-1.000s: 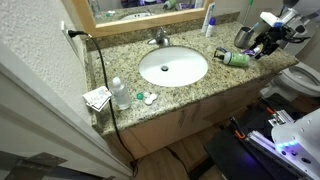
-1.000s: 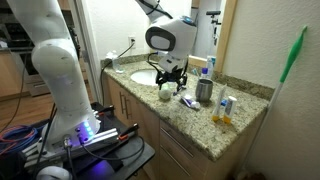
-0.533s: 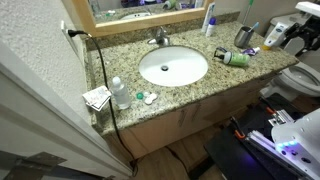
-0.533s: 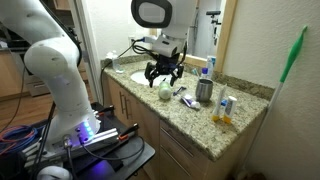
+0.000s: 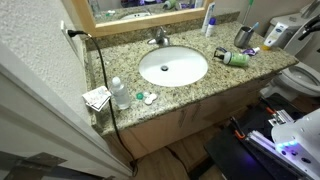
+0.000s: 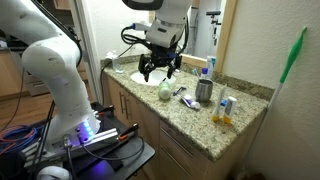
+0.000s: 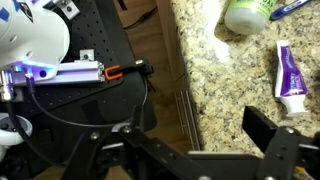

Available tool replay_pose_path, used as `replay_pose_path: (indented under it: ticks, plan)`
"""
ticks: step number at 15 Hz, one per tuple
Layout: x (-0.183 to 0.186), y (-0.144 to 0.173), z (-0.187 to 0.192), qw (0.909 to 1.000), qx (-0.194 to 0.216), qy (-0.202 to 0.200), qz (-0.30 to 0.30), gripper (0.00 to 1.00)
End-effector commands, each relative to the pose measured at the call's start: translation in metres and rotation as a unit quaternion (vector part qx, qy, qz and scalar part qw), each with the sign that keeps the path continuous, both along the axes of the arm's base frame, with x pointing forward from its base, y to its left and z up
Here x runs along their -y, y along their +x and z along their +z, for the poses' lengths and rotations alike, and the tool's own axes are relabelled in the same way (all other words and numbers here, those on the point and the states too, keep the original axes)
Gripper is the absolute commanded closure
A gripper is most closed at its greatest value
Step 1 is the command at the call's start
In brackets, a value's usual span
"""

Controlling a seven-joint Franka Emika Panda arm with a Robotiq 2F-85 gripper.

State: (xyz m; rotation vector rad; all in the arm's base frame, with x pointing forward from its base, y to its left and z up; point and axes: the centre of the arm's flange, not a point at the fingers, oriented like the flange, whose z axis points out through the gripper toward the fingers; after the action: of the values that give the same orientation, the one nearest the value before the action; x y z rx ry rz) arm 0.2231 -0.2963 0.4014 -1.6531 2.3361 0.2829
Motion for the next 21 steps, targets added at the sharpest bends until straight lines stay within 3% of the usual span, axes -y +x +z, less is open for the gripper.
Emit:
replay_pose_path:
  ticks: [1, 3, 6, 7, 8, 10, 12, 14, 17, 20, 21]
  plan:
    - [-0.03, 0.02, 0.057, 0.9959, 0.02, -0.088, 0.01, 0.0]
    - [-0.074, 0.039, 0.088, 0.9902, 0.016, -0.137, 0.021, 0.0]
    - [-0.149, 0.067, 0.13, 0.9731, -0.005, -0.224, 0.053, 0.0]
    - [-0.176, 0.076, 0.142, 0.9696, -0.012, -0.235, 0.065, 0.0]
    - [-0.137, 0.069, 0.123, 0.9764, 0.002, -0.211, 0.047, 0.0]
    - [-0.176, 0.075, 0.137, 0.9697, 0.0, -0.237, 0.058, 0.0]
    - [-0.18, 0.073, 0.14, 0.9684, 0.002, -0.242, 0.059, 0.0]
    - [-0.197, 0.097, 0.121, 0.9597, -0.029, -0.277, 0.041, 0.0]
    - [-0.253, 0.135, 0.102, 0.9402, -0.057, -0.336, 0.01, 0.0]
    - [-0.3, 0.165, 0.071, 0.9366, -0.075, -0.342, -0.003, 0.0]
    - [-0.289, 0.133, 0.085, 0.9375, -0.06, -0.343, 0.004, 0.0]
